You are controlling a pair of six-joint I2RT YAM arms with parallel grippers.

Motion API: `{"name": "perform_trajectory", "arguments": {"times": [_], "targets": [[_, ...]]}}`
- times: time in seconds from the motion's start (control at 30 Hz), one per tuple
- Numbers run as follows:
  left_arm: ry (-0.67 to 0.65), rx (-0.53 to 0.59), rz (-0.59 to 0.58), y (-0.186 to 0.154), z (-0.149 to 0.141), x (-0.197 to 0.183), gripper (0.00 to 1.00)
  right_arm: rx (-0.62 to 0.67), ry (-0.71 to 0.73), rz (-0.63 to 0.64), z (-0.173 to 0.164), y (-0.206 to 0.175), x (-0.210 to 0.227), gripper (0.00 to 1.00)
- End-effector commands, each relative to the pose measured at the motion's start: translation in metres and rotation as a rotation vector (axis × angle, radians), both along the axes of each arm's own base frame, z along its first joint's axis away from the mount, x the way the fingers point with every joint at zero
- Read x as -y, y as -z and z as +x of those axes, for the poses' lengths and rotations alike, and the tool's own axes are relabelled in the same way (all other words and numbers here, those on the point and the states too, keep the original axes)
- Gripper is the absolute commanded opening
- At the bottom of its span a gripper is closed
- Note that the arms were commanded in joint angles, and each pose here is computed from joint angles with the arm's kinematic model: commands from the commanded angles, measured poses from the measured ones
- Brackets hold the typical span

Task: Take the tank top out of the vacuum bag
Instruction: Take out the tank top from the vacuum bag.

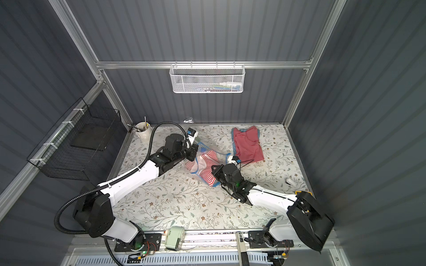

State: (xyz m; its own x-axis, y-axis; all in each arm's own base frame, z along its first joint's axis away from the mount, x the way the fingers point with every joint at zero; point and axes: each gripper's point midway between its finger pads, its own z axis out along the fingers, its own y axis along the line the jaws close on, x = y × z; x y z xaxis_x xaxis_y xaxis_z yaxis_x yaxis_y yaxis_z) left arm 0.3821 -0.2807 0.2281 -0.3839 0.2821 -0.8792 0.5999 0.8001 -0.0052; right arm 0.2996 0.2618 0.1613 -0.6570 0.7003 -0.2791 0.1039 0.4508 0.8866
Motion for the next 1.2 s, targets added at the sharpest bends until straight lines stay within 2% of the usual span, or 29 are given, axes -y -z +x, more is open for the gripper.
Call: {"name": "perform_trajectory", "arguments": {"times": [0.0,0.33,0.63,1.17], "targets": [[-0.011,0.03,-0.012,-0.018,0.0,-0.003,0.0,-0.025,0.025,-0.054,-0.005,0.001,0.013,0.0],[-0.011,0.033,-0.011,-0.019,-0.001,-0.003,0.0,-0.037,0.058,-0.035,-0.011,-0.031,0.024,0.0],[-0.01,0.035,-0.015,-0.021,-0.001,-0.003,0.0,0.036,0.069,-0.025,-0.02,-0.074,0.039,0.0],[-0.009,0.04,-0.02,-0.024,-0.002,-0.003,0.0,0.11,0.094,-0.061,-0.029,-0.121,0.06,0.0]]}}
